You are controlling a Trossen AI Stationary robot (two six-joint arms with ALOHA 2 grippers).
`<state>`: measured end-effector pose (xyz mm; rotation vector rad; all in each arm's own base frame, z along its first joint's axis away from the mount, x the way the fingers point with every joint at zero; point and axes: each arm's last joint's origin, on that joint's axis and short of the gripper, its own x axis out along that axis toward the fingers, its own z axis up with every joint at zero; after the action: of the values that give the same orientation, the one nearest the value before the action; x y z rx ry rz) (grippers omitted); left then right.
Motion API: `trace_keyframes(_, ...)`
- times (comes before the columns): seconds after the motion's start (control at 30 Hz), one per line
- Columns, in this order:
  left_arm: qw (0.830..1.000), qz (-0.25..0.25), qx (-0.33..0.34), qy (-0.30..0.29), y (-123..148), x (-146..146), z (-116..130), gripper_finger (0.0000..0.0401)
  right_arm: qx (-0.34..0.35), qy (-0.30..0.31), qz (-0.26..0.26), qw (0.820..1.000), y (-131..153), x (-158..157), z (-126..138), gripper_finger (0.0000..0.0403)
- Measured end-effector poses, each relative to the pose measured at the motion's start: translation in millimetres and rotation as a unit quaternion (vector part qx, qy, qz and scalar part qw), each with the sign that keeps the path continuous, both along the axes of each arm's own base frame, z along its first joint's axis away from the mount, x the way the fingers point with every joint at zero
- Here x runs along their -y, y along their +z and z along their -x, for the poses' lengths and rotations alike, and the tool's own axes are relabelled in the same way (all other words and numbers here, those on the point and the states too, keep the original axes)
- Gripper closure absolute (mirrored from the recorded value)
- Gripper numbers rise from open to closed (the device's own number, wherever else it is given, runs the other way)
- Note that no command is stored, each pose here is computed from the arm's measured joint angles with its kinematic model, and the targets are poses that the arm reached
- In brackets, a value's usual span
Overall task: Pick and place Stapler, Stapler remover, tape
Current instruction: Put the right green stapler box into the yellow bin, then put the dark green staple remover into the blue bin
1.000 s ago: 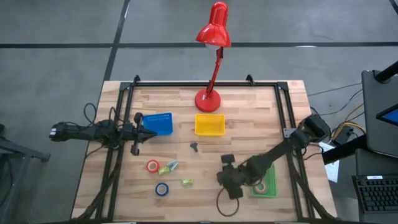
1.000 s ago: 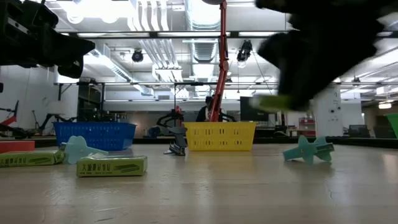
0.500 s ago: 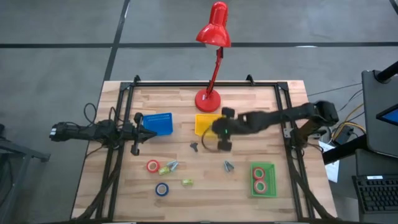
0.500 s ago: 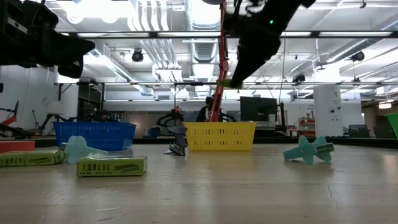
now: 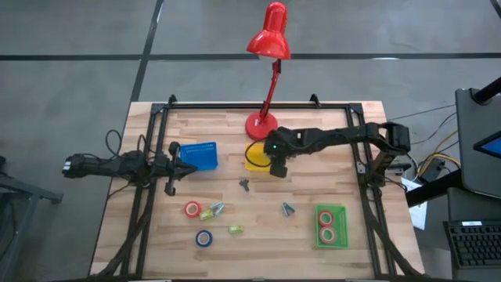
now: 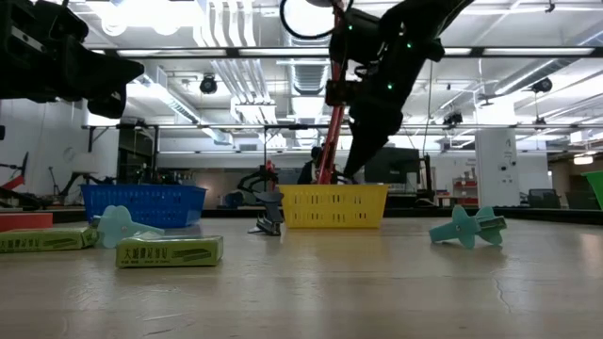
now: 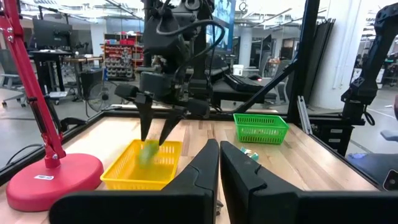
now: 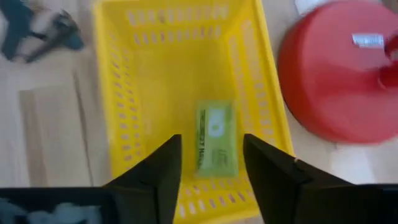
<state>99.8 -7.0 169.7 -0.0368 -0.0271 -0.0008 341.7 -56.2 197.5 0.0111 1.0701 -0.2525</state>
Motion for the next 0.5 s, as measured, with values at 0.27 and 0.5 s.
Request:
trace_keyframes(0.27, 1.000, 0.000, 0.000, 0.000, 0.0, 0.0, 0.0, 0.0383, 0.018, 0.030, -0.043, 0.998, 18.2, -9.4, 12.1, 0.0194)
trace_keyframes(0.5, 1.000, 0.000, 0.000, 0.000, 0.0, 0.0, 0.0, 0.0380, 0.131, 0.042, -0.038, 0.990, 49.9, -24.4, 55.6, 0.0370)
